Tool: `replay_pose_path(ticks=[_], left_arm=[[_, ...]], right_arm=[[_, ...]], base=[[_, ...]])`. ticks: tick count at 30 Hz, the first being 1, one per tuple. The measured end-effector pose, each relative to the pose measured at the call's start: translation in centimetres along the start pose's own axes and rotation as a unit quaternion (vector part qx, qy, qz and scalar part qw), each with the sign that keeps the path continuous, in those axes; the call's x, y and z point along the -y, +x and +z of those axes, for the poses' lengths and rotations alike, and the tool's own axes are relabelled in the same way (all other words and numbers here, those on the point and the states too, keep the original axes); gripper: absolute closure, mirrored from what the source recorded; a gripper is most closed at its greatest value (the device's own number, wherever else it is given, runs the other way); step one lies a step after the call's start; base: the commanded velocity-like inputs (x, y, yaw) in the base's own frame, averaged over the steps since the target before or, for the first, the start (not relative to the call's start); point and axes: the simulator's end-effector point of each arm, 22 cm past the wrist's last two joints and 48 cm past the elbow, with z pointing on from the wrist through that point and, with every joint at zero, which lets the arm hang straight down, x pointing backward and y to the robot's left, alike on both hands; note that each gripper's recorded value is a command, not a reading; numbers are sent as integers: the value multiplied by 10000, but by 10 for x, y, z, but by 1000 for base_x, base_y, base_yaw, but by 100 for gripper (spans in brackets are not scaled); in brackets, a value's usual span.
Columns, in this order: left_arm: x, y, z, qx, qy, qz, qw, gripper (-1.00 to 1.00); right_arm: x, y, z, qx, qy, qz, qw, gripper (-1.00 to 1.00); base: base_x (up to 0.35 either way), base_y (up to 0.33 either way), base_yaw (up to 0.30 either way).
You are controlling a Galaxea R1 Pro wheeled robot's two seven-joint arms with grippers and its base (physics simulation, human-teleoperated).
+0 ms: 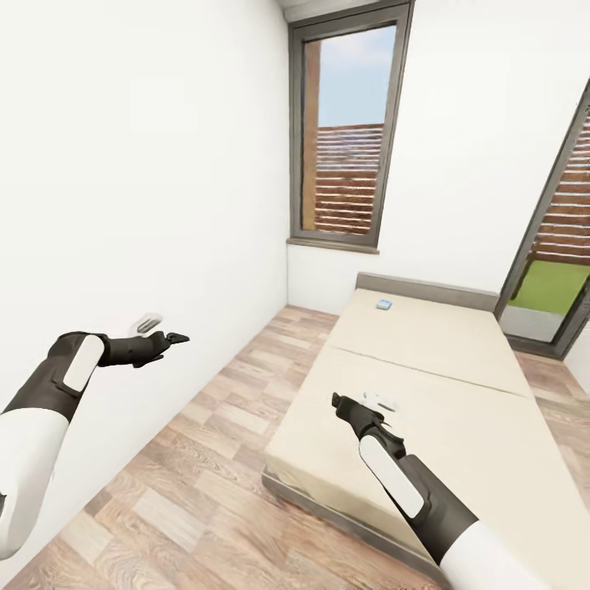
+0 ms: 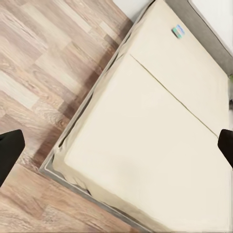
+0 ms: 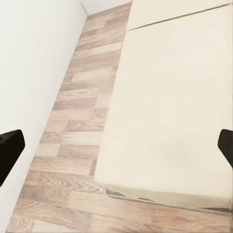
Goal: Put all the toys in the child's room - the three board games (two on the bed and one on the table), the two jigsaw puzzles on the table, and the tennis ball on the table - inside the toy box on the table in the child's room.
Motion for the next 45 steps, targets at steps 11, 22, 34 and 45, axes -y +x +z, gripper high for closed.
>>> replay_pose_path(ticks=[11,22,34,45], left_arm=[[0,0,0,-7,-5,7,10000,-100],[1,1,0,-9,1,8,10000,-100],[1,2,1,-14,4,7,10000,-100],[1,-4,3,135,6,45,9999,-100]], right_arm=[[0,1,0,-6,3,0,10000,-100],[1,1,0,-9,9,-1,10000,-100],[2,1,1,-17,23,1,10000,-100],[7,7,3,-66,84,-11,9999,-100]], base=[[0,127,-277],[64,215,-281],[71,47,-281],[3,1,-281]])
